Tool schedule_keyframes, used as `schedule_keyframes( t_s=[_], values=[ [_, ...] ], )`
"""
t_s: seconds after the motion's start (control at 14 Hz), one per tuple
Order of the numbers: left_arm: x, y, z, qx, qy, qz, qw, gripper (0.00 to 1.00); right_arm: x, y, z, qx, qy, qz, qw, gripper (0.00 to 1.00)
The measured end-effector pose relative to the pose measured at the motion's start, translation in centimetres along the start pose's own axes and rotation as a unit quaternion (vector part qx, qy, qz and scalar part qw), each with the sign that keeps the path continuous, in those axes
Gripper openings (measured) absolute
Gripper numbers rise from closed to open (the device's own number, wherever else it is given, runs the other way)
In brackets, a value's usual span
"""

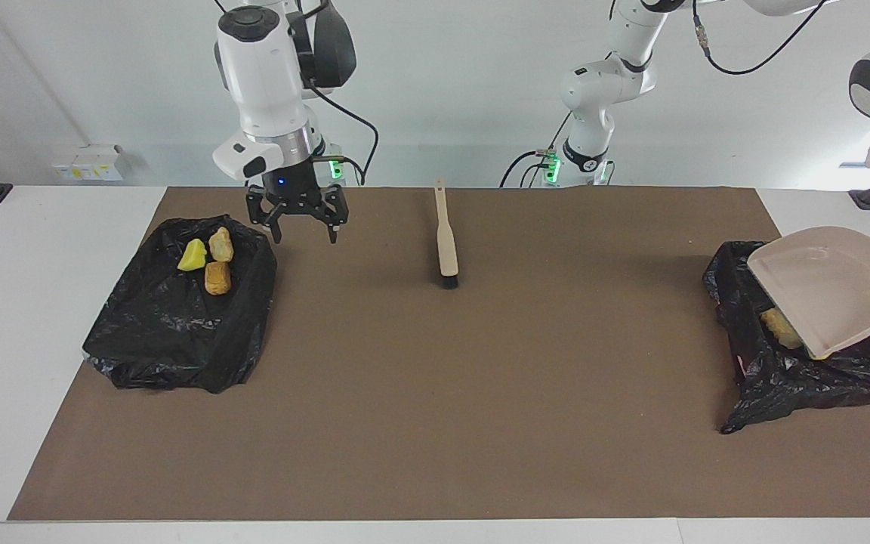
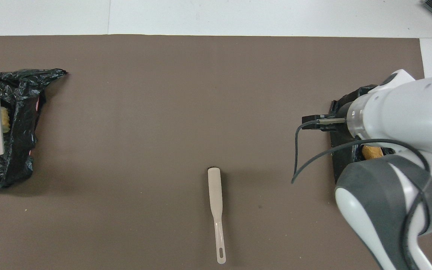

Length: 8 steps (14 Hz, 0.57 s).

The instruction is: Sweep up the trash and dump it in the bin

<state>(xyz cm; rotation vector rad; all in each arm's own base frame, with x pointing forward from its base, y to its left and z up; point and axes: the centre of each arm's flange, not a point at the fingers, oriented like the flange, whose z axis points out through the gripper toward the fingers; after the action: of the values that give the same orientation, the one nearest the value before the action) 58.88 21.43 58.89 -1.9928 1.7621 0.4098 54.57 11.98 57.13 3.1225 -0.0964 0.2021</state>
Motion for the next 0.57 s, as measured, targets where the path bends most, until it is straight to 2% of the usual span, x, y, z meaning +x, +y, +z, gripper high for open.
schedule_keyframes(
  t_s=[0.21,0.36,0.57],
  values=[
    [2.8,0.7,-0.2,-0.029,0.068,-0.085,0.994,0.33,-0.1,3.9,-4.0,-0.016,-0.037,0.034,0.999,1.00],
    [6.6,1.4,-0.6,-0.050,0.090,-0.132,0.986,0.33,-0.6,6.2,-5.7,-0.021,-0.049,0.050,0.997,1.00],
    [13.3,2.1,-1.1,-0.084,0.110,-0.209,0.968,0.33,-0.5,8.7,-6.1,-0.020,-0.049,0.051,0.997,1.00]
  ],
)
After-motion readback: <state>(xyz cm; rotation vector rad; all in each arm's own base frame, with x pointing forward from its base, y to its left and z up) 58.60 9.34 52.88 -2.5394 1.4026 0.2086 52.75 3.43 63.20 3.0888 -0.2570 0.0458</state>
